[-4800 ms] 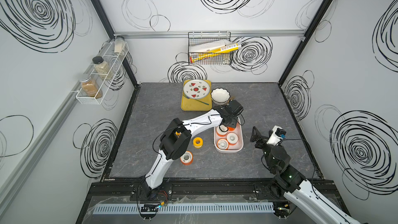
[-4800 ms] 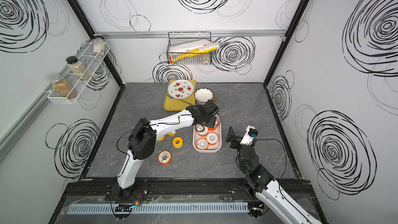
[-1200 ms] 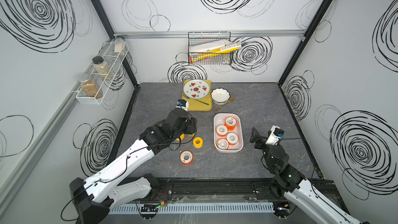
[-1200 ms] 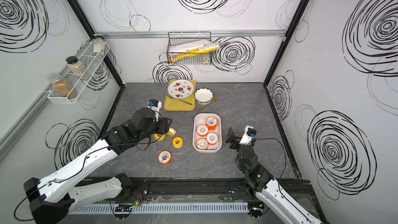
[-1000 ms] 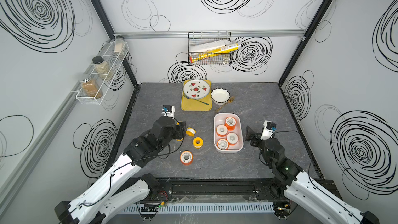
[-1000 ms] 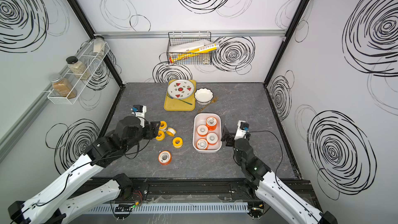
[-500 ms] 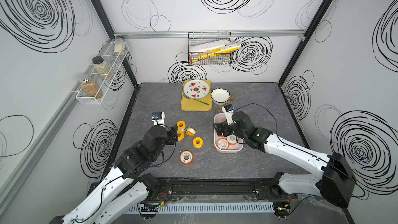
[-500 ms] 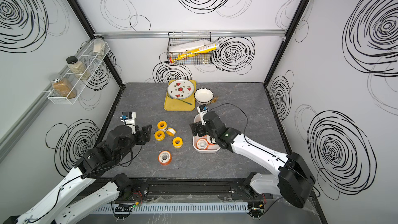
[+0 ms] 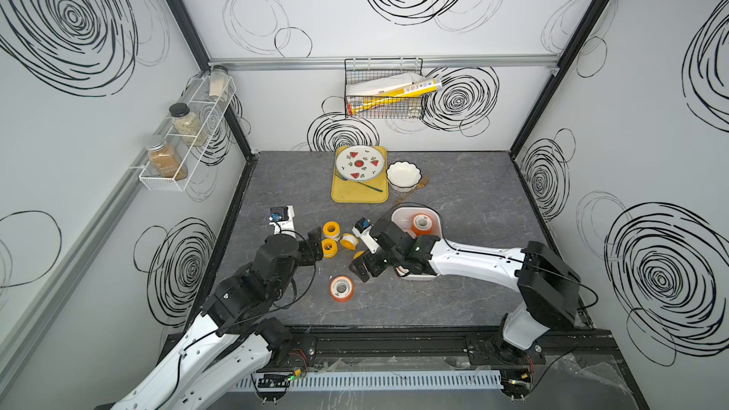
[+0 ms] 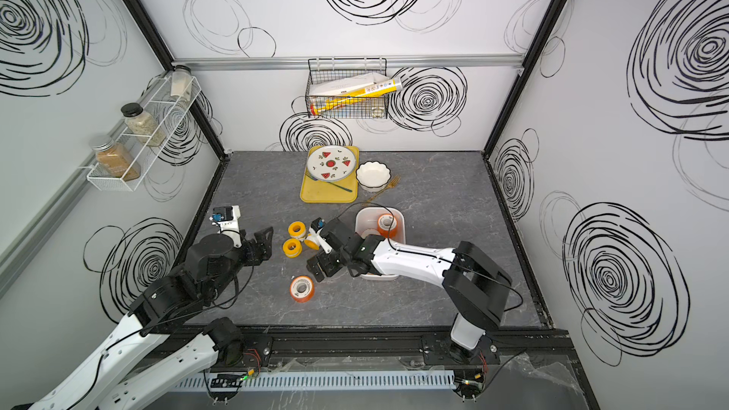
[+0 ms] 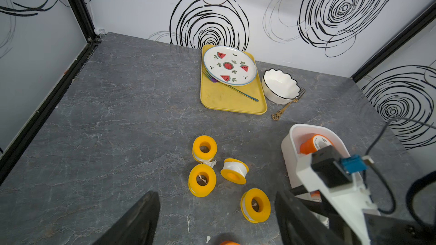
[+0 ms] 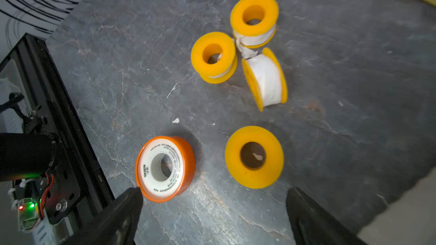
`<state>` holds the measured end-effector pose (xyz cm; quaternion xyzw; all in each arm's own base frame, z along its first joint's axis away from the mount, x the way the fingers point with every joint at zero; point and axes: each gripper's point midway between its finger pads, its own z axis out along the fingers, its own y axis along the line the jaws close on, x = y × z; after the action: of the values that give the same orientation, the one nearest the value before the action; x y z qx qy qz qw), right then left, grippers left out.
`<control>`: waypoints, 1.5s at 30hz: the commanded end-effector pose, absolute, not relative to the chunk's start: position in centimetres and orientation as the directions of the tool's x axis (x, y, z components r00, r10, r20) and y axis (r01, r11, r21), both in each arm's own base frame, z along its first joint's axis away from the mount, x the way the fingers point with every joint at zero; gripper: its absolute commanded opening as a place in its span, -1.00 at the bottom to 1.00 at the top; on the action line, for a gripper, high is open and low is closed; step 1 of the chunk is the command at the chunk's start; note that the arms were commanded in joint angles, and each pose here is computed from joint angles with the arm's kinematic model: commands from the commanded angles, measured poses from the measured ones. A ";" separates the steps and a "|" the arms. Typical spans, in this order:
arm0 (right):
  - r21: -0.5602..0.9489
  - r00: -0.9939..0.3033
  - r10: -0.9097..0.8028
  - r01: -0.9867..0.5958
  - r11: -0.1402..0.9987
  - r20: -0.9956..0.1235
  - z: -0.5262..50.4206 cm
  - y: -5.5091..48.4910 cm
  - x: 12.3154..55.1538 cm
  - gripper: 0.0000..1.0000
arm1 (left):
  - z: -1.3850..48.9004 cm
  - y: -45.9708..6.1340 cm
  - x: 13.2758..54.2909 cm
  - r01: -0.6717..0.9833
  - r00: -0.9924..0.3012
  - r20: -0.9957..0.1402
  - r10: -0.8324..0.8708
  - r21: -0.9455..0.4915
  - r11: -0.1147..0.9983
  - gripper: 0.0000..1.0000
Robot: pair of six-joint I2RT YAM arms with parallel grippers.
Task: Put the sealing tape into the storage box
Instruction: Pick up the sealing tape at the center of the board.
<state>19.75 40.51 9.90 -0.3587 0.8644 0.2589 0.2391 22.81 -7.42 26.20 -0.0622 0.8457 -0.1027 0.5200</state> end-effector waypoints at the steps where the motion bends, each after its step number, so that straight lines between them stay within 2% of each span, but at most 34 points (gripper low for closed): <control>1: 0.245 -0.591 -0.572 -0.785 0.568 -0.568 8.8 42.2 18.0 1.00 | 26.7 -7.0 23.1 -0.020 -0.416 -0.877 -0.240 -0.254 0.967 0.67; 15: 0.142 -0.515 -0.696 -0.842 0.521 -0.501 4.0 45.4 15.3 1.00 | 26.5 -6.8 23.2 -0.031 -0.417 -0.877 -0.238 -0.248 0.968 0.69; 26: 0.059 -0.475 -0.747 -0.859 0.509 -0.465 1.6 45.6 14.8 0.98 | 26.3 -6.9 23.3 -0.032 -0.424 -0.874 -0.236 -0.246 0.969 0.69; 30: 0.030 -0.467 -0.762 -0.860 0.509 -0.448 0.7 45.2 14.8 0.87 | 26.2 -6.8 23.4 -0.039 -0.426 -0.873 -0.236 -0.242 0.969 0.69; 37: 0.002 -0.464 -0.782 -0.861 0.509 -0.416 -0.7 44.5 14.8 0.51 | 26.1 -6.9 23.5 -0.037 -0.432 -0.871 -0.234 -0.242 0.970 0.69; 40: 0.013 -0.466 -0.777 -0.861 0.509 -0.423 -0.4 44.6 14.7 0.34 | 26.0 -6.9 23.5 -0.037 -0.434 -0.871 -0.230 -0.238 0.970 0.69; 45: 0.035 -0.470 -0.755 -0.858 0.513 -0.457 1.0 45.0 14.6 0.20 | 25.8 -7.0 23.6 -0.036 -0.442 -0.868 -0.226 -0.235 0.971 0.70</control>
<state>15.62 46.16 2.04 -0.4714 0.8416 0.1422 0.2219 23.18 -6.93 25.76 -0.0713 0.8486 -0.0880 0.5168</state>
